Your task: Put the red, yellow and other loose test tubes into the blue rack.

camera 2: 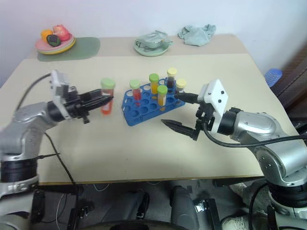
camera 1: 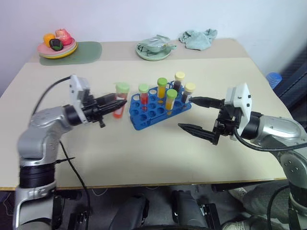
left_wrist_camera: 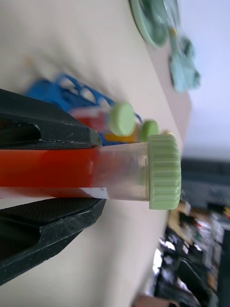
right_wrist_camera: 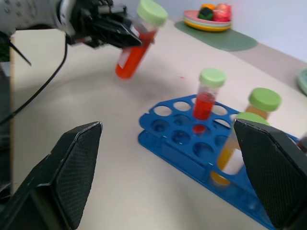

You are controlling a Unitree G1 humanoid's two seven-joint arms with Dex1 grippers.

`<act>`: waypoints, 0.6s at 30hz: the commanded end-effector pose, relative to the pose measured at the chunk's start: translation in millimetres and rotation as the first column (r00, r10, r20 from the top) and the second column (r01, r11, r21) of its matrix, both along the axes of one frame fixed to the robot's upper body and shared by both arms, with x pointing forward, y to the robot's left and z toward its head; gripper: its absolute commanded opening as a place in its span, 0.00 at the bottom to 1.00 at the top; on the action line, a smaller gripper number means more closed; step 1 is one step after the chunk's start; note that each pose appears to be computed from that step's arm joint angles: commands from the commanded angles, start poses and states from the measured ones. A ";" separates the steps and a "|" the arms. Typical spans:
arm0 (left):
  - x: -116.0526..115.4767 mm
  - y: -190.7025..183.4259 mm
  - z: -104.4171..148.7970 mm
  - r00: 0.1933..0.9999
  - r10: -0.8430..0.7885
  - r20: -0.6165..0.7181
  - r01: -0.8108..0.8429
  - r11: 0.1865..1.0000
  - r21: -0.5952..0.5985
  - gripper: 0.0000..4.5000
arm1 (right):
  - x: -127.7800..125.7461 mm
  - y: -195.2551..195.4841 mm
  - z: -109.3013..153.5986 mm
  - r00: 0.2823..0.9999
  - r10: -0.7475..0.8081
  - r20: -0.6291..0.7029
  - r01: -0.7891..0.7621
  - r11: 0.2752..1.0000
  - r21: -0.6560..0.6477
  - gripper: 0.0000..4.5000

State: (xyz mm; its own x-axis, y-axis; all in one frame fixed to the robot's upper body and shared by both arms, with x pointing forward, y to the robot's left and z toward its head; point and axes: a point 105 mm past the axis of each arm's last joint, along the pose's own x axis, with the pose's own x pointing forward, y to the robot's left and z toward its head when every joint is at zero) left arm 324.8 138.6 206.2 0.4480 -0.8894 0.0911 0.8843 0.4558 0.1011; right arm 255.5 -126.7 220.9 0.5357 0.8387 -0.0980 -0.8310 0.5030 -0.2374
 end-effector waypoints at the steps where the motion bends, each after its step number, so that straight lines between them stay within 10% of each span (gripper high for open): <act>1: 9.4 -24.0 -3.6 0.998 -0.060 0.032 0.061 0.998 -0.015 0.17 | -12.5 -2.8 10.1 0.997 -0.043 0.060 0.044 0.999 -0.008 1.00; 18: 47.0 -72.8 -29.3 0.992 -0.019 0.126 0.032 0.994 -0.106 0.17 | -37.5 -17.1 4.5 0.970 -0.235 0.059 0.235 0.972 0.012 1.00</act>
State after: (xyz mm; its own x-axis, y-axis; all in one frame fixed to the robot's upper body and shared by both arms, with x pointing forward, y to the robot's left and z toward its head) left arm 370.2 66.8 168.3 0.4118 -0.8834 0.2236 0.8886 0.4437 0.1165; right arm 223.1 -144.7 217.0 0.7164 0.6921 -0.0877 -0.6887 0.6813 -0.2481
